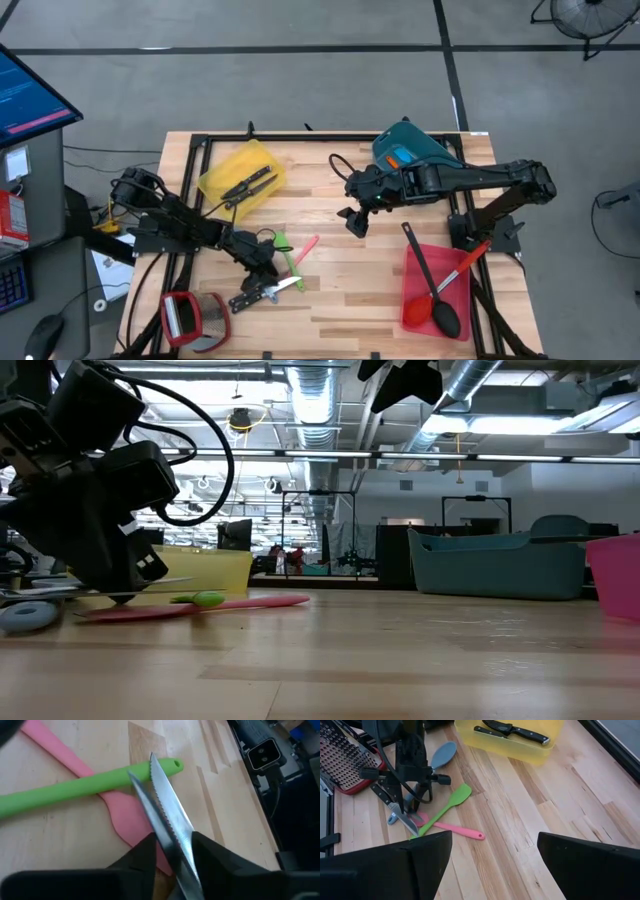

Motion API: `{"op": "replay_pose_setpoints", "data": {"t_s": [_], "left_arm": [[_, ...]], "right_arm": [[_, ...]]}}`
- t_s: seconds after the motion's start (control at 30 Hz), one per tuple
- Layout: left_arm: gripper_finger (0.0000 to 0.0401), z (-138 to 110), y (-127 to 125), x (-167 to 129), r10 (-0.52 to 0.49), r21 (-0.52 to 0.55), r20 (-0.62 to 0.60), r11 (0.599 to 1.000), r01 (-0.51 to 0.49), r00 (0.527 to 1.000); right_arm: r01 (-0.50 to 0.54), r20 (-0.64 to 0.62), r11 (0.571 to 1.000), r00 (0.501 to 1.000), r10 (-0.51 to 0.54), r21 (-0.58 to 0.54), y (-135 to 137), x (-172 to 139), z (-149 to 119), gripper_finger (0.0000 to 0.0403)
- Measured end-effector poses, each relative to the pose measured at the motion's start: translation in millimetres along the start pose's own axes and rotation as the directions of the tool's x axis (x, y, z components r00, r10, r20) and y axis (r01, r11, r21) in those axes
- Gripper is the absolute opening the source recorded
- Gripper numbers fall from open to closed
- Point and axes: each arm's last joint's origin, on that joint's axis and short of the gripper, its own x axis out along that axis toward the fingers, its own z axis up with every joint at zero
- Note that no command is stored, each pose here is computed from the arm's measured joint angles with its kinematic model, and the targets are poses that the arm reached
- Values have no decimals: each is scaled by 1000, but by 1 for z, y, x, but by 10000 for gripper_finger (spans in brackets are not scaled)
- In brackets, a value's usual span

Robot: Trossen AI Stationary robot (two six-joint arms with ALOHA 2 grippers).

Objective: Pick & Place Kitchen Items
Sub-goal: Put the left silver knife into the yellow bin

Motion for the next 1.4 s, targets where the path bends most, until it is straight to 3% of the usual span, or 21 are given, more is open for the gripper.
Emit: {"op": "replay_pose_setpoints", "data": {"t_s": [0.2, 0.3, 0.7, 1.13, 1.4], "left_arm": [[26, 0, 1, 0, 2, 3, -2, 1000, -2, 1000], [5, 0, 1, 0, -1, 8, -3, 1000, 1, 1000], [0, 2, -2, -5, -5, -39, 11, 999, 5, 1000], [1, 16, -13, -23, 24, -46, 108, 999, -19, 994], [2, 11, -11, -27, 61, -56, 65, 997, -57, 996]], "right_arm": [[1, 1, 1000, 1000, -1, -1, 0, 0, 0, 291], [2, 1, 1000, 1000, -2, -2, 0, 0, 0, 291], [3, 1, 1000, 1000, -3, 0, 0, 0, 0, 291], [2, 2, 1000, 1000, -2, 0, 0, 0, 0, 291], [2, 2, 1000, 1000, -2, 0, 0, 0, 0, 291]]}}
